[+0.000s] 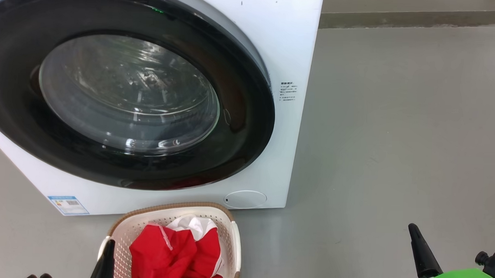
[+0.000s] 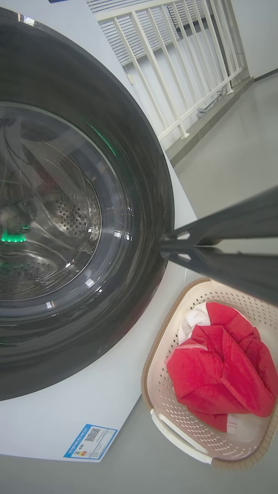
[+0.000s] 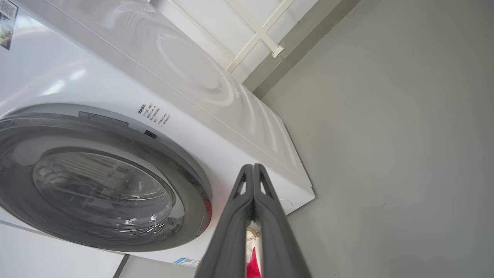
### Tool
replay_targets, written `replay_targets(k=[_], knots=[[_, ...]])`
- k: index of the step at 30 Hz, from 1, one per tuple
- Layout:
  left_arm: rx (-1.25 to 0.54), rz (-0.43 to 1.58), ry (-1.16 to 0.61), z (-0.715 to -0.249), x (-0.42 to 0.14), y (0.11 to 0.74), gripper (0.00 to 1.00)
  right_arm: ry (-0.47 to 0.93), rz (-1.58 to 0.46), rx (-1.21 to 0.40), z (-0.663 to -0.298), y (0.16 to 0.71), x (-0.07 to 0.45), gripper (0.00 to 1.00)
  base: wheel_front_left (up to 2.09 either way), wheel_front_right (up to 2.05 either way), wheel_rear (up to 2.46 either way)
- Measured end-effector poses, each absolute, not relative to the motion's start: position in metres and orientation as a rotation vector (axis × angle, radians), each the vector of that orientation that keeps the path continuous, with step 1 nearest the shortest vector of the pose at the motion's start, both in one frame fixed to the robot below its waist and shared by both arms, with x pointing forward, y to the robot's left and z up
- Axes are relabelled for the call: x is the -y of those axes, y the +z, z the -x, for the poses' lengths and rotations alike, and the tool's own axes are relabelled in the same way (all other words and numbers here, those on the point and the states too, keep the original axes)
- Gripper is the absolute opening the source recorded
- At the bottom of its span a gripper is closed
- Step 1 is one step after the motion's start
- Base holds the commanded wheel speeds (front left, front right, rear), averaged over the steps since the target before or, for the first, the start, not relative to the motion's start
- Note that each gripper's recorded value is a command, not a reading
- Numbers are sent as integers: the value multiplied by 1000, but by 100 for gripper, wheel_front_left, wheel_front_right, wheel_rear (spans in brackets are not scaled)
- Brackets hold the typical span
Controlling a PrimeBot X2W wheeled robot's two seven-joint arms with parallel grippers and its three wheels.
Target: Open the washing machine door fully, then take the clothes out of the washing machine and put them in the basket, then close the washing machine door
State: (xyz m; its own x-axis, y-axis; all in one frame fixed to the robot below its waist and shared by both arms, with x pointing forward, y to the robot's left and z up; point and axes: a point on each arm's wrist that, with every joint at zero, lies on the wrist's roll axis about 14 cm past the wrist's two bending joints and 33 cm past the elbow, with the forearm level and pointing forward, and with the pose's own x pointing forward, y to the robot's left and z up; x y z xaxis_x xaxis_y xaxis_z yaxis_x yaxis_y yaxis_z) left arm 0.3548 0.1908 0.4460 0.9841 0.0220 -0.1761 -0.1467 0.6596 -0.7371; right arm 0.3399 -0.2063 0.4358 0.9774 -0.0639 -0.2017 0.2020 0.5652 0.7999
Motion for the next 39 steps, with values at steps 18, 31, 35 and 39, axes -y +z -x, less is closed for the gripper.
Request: replay_targets(k=[18, 31, 35, 39], knots=[[-142, 1041, 104, -361, -191, 453, 0, -156, -1123, -127, -351, 447, 207, 0, 0, 0, 0], [-137, 1180, 104, -363, -191, 457, 0, -151, -1245, -114, -356, 452, 207, 0, 0, 0, 0], [-127, 1234, 92, -368, -190, 462, 0, -146, -1287, -103, -359, 456, 207, 0, 0, 0, 0], [-124, 1276, 90, -368, -190, 464, 0, -144, -1325, -103, -359, 456, 207, 0, 0, 0, 0]])
